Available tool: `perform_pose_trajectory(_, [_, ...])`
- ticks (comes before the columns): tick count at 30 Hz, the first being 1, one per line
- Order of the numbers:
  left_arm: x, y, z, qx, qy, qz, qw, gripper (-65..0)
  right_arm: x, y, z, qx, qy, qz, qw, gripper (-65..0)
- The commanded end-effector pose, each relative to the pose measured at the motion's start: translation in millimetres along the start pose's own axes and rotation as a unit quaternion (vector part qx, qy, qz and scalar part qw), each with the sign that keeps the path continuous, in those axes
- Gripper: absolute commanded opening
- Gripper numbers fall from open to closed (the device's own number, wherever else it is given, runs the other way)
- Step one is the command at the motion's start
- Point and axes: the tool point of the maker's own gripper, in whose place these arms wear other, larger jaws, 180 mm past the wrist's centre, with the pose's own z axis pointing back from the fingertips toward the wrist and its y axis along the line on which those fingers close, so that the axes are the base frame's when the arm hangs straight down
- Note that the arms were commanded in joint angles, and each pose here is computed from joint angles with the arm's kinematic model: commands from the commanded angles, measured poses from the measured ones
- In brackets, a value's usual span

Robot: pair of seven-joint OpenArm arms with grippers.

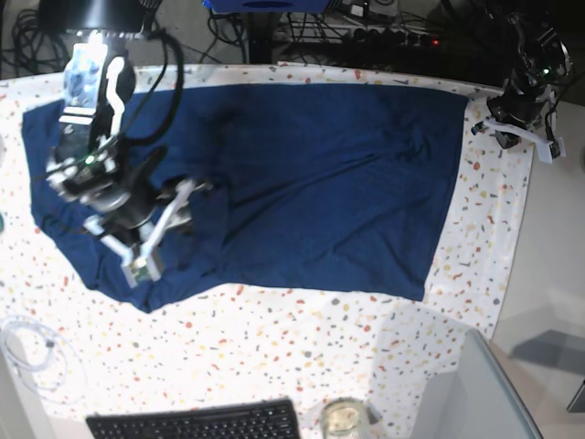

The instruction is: Layout the t-shirt on the table in an organized manner, then fold the t-shirt properly

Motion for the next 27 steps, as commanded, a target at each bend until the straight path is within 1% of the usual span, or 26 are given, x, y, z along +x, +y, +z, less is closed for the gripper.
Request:
perform_pose_trajectory(1, [12, 3, 2, 0.002, -0.020, -0.004, 1.000, -65.0, 23, -6, -4, 0.000, -0.031, -0.005, 0.9995, -35.1])
perform_pose_trajectory(3, [11, 3, 3, 0.002, -0.019, -0.004, 1.000, -65.0, 28, -15, -21, 0.003, -0.019, -0.013, 0.9997, -35.1])
perform_pose_trajectory(4, [11, 3, 3, 0.002, -0.019, -0.004, 1.000, -65.0, 27, -21, -31, 0.006, -0.005, -0.015, 0.9999, -35.0])
perform_pose_trajectory(7, [11, 3, 3, 0.001, -0.019, -0.004, 1.000, -65.0, 22, -22, -58, 0.027, 0.030, -0.026, 0.9988, -35.0])
perform_pose_trajectory(9, [11, 3, 3, 0.001, -0.019, -0.004, 1.000, -65.0, 20, -24, -72, 0.030, 0.050, -0.046, 0.9972, -35.0])
perform_pose_trajectory(13, [7, 6, 5, 0.004, -0.014, -0.006, 1.000, -65.0, 21, -30, -91, 0.013, 0.030, -0.092, 0.9953, -34.4])
perform_pose_trajectory(14, [7, 6, 5, 0.004, -0.015, -0.007, 1.000, -65.0, 17, -34, -94, 0.008, 0.029, -0.097, 0.9949, -32.6])
perform_pose_trajectory(15, [6, 7, 6, 0.005, -0.013, -0.007, 1.000, -65.0, 17, -36, -96, 0.005, 0.029, -0.096, 0.9949, -30.3])
perform_pose_trajectory(16, [6, 8, 6, 0.006, -0.013, -0.008, 1.000, -65.0, 13, -30, -101, 0.010, 0.035, -0.089, 0.9953, -29.0])
perform_pose_trajectory(18, [5, 9, 6, 0.006, -0.012, -0.008, 1.000, -65.0, 8, -22, -105, 0.019, 0.041, -0.078, 0.9959, -29.3])
perform_pose_trajectory(19, [5, 9, 6, 0.006, -0.012, -0.008, 1.000, -65.0, 7, -26, -105, 0.015, 0.037, -0.075, 0.9964, -31.1])
perform_pose_trajectory(20, [5, 9, 6, 0.006, -0.012, -0.008, 1.000, -65.0, 5, -26, -105, 0.015, 0.034, -0.076, 0.9964, -35.0])
perform_pose_trajectory(21, [5, 9, 6, 0.006, -0.012, -0.008, 1.000, -65.0, 1, -24, -105, 0.016, 0.035, -0.077, 0.9963, -40.4])
perform_pose_trajectory(24, [5, 9, 6, 0.006, -0.012, -0.008, 1.000, -65.0, 3, -23, -100, 0.017, 0.026, -0.072, 0.9969, -63.0])
perform_pose_trajectory(25, [5, 9, 6, 0.006, -0.012, -0.008, 1.000, -65.0, 2, -22, -97, 0.015, 0.023, -0.071, 0.9971, -65.0])
perform_pose_trajectory(26, [5, 9, 6, 0.006, -0.012, -0.008, 1.000, -65.0, 2, -20, -93, 0.014, 0.016, -0.069, 0.9974, -65.0])
perform_pose_trajectory(27, [5, 9, 6, 0.006, -0.012, -0.008, 1.000, -65.0, 9, -11, -89, 0.018, 0.002, -0.068, 0.9975, -62.7])
